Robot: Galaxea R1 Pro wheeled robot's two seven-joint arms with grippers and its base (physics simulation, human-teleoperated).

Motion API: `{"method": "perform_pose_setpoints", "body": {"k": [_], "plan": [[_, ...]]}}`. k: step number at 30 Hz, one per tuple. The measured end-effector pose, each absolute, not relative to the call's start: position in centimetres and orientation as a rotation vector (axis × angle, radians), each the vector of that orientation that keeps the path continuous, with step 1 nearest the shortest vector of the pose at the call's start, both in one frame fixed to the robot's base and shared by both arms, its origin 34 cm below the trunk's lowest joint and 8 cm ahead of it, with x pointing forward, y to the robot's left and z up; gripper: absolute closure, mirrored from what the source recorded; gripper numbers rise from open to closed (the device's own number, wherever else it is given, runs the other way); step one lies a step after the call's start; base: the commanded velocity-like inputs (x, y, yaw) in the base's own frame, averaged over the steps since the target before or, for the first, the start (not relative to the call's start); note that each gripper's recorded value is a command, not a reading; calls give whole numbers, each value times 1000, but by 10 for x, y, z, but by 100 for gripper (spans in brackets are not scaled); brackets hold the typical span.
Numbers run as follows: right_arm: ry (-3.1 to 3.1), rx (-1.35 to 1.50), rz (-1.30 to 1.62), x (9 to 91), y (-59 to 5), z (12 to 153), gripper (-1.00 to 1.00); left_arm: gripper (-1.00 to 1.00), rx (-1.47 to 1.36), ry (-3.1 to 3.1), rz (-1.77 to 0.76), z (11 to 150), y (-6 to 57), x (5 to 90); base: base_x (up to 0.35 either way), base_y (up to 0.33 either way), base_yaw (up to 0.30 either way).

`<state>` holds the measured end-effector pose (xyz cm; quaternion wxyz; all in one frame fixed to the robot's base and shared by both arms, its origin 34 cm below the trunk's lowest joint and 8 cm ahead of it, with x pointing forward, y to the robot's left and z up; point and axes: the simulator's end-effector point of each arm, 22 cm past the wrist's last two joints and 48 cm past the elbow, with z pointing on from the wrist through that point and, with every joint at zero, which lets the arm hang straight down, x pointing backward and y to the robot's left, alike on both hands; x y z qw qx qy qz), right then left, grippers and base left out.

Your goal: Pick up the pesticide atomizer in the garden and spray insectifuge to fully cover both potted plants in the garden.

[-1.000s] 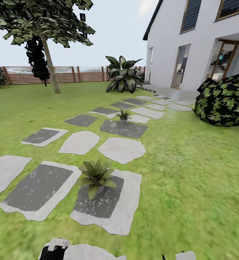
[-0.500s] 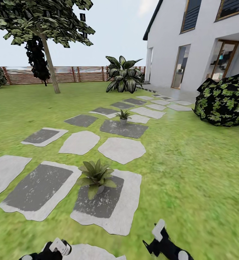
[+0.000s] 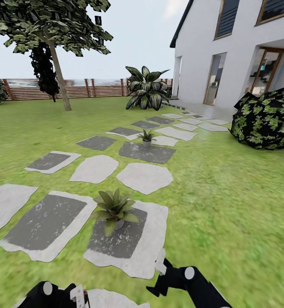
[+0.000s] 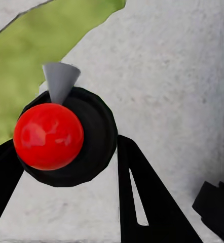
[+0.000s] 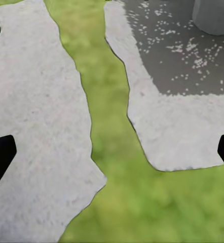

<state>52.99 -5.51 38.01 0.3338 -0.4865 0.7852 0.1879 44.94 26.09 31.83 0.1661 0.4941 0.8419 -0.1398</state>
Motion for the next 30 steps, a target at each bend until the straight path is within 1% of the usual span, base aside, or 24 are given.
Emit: {"method": "perform_pose_setpoints", "body": {"k": [9, 14, 18, 22, 24, 30], "plan": [[1980, -1426, 501, 513, -30, 379, 100, 100, 1435, 2409, -415, 315, 246, 445, 0, 0, 0], [1970, -1436, 505, 513, -25, 380, 100, 100, 1436, 2399, -425, 316, 238, 446, 0, 0, 0], [1954, -1431, 530, 510, -9, 385, 100, 100, 1434, 2370, -425, 321, 225, 454, 0, 0, 0], [1941, -1473, 620, 494, 5, 389, 100, 100, 1436, 2349, -425, 324, 216, 459, 0, 0, 0], [1936, -1503, 677, 483, 10, 390, 100, 100, 1452, 2341, -429, 324, 210, 458, 0, 0, 0], [1916, -1508, 679, 487, 12, 397, 100, 100, 1553, 2309, -433, 321, 197, 451, 0, 0, 0]]}}
